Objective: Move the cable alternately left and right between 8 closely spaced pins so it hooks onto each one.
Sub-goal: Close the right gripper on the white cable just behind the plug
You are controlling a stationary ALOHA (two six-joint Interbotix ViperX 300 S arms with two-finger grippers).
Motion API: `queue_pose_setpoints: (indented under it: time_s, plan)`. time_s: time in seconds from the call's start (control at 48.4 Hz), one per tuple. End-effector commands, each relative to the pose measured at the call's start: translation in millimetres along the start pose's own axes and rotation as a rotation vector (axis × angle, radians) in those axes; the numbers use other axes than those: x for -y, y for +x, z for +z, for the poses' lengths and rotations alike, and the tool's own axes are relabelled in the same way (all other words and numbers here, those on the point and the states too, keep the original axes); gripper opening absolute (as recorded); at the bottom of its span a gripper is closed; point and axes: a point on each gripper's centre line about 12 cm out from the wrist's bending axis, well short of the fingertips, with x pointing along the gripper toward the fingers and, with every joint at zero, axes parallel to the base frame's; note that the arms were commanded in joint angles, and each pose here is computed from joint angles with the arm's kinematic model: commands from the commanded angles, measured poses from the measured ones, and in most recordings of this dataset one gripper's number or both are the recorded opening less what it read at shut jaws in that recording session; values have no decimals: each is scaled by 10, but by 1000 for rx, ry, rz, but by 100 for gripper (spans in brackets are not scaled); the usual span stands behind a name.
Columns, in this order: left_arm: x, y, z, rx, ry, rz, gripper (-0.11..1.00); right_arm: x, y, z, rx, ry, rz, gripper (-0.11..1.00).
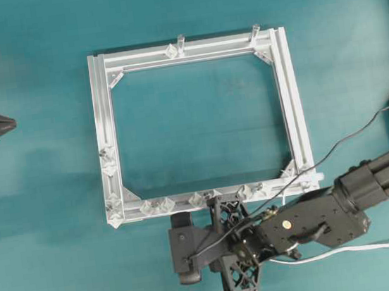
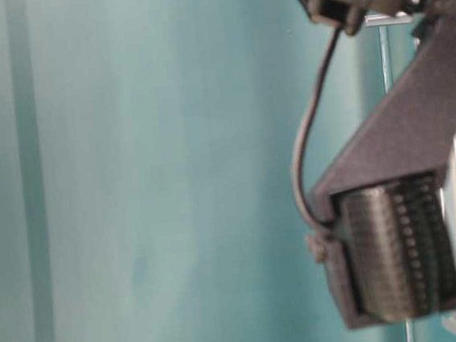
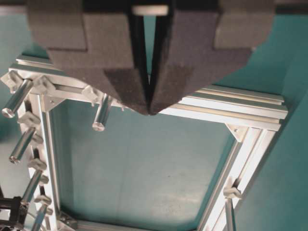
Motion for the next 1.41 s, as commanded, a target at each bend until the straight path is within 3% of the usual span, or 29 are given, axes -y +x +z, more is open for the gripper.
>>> queue_pose_setpoints:
  time_s: [0.0, 0.455, 0.724, 0.889, 1.158, 1.385]
  plan:
    - [-3, 8, 42, 8, -1, 4, 0, -81, -68, 57, 20, -7, 18, 14]
    - [-3, 9, 36, 6, -1, 4, 0, -238, -214, 206, 24, -14, 19, 14]
    - [-3, 8, 42, 8, 1, 4, 0, -239, -411, 251, -6, 31, -12, 14]
    - [-6, 9, 36, 6, 0, 6, 0, -230, -531, 268, -15, 104, -28, 14]
    - [-6, 9, 36, 6, -1, 6, 0, -205, -674, 233, -25, 318, -49, 14]
    - [-4, 9, 36, 6, -2, 4, 0, -190, -792, 86, -37, 435, -101, 14]
